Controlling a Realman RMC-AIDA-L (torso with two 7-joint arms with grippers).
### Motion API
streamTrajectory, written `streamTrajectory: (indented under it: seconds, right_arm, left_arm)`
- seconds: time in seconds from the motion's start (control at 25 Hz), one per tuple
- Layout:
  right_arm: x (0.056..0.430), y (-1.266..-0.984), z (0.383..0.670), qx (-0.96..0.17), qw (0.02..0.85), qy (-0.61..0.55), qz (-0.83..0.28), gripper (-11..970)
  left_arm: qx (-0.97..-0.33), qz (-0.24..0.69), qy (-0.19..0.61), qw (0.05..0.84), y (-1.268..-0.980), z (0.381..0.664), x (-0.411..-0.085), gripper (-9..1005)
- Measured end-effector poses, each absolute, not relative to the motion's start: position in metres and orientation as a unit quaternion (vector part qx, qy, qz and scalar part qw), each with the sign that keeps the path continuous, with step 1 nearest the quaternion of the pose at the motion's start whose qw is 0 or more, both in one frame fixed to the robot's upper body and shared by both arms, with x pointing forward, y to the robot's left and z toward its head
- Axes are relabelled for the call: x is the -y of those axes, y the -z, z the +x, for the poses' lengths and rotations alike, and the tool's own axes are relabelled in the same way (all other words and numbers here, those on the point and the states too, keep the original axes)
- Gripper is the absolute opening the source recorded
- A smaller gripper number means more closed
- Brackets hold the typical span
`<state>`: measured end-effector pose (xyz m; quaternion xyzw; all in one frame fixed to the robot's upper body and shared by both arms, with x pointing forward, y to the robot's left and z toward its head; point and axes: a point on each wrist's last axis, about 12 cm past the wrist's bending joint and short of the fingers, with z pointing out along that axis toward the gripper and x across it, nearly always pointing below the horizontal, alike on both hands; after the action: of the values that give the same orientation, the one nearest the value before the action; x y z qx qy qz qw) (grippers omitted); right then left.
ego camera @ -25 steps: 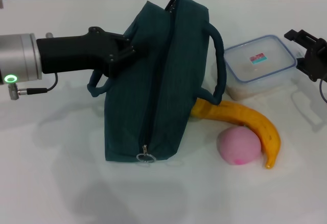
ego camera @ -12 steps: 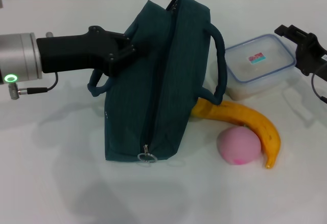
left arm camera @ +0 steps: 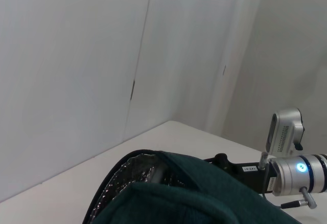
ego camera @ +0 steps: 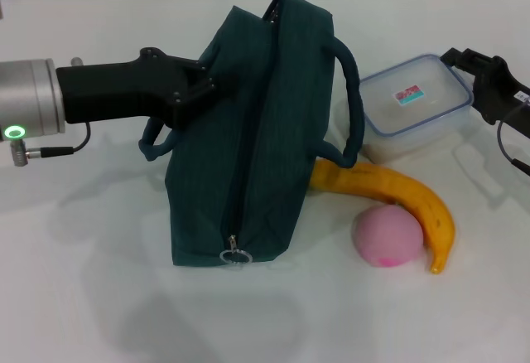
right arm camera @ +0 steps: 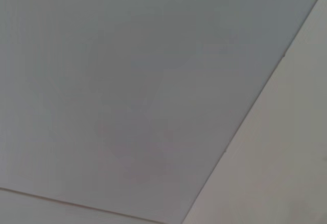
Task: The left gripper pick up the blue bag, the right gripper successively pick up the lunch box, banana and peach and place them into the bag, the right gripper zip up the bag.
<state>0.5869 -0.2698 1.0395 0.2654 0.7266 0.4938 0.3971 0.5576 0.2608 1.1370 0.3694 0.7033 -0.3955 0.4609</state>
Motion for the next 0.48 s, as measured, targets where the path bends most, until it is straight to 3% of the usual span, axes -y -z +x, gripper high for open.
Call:
streamTrajectory:
  seconds: [0.48]
  right_arm:
    - [0.276, -1.040, 0.576, -0.715, 0.446, -0.483, 0.237, 263]
  left_arm:
    - [-0.703, 0.369, 0.393, 0.464, -1.135, 0.555, -0.265, 42]
